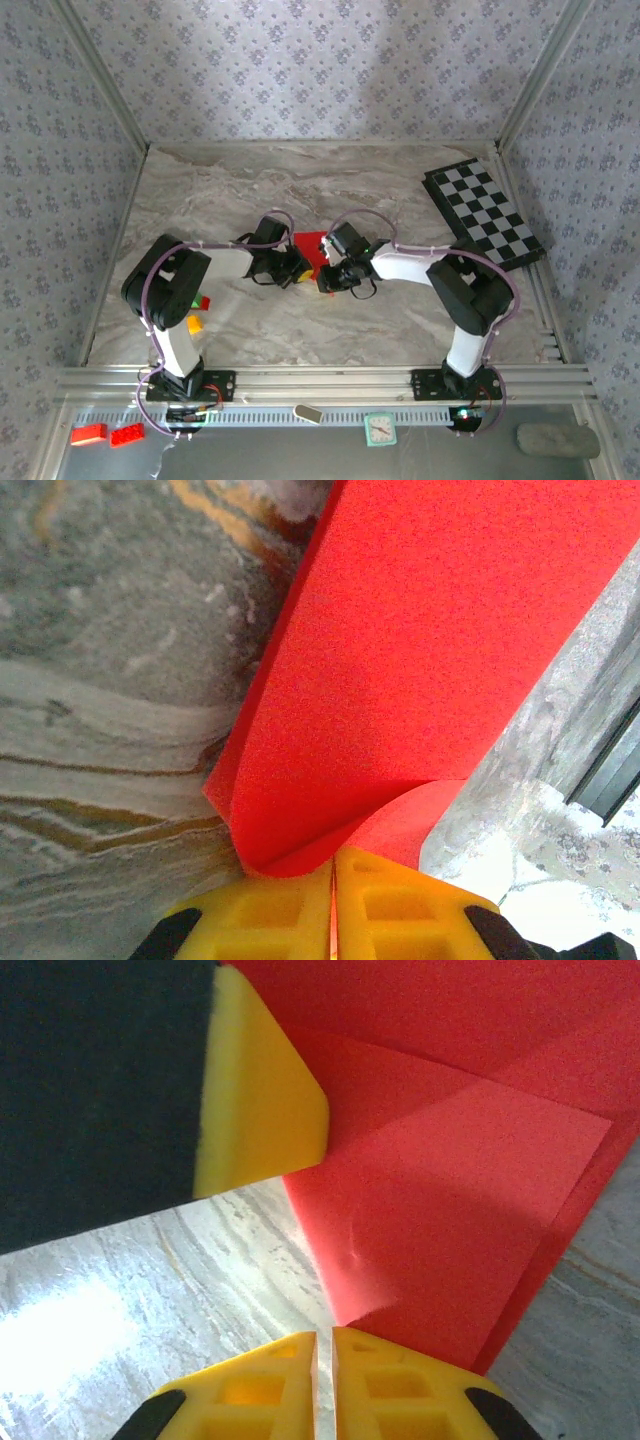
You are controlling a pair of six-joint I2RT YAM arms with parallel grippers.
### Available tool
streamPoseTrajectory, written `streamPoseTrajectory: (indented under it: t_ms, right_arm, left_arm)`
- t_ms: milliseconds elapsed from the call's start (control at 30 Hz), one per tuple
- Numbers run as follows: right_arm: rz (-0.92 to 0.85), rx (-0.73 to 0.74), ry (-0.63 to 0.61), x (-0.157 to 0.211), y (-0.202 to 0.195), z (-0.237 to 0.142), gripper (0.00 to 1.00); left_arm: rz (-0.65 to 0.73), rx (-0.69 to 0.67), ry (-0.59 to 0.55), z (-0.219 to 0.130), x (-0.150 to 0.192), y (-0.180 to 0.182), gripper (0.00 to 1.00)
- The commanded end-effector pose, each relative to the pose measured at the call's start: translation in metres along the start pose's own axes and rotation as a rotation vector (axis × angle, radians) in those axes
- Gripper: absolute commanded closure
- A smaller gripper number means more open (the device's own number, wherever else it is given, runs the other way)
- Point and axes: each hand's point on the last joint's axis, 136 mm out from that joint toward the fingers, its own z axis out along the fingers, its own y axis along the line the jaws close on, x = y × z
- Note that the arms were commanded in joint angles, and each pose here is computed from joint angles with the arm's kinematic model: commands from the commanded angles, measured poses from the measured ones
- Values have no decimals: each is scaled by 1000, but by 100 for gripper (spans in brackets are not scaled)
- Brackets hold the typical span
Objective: Fold a paper plane with a square sheet of paper (pick it up from the middle)
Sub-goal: Third fold the triangle at the center of the table.
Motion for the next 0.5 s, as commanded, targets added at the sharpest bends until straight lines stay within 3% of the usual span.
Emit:
streamPoseTrajectory:
  t_ms: [0,467]
  right_arm:
    - [30,29,19,0,-5,2,86]
    - [87,39,65,14,-20,9,86]
  left_arm:
    - [-35,-122,13,12,4,35,90]
    - [131,-12,-11,-3,-10,-14,81]
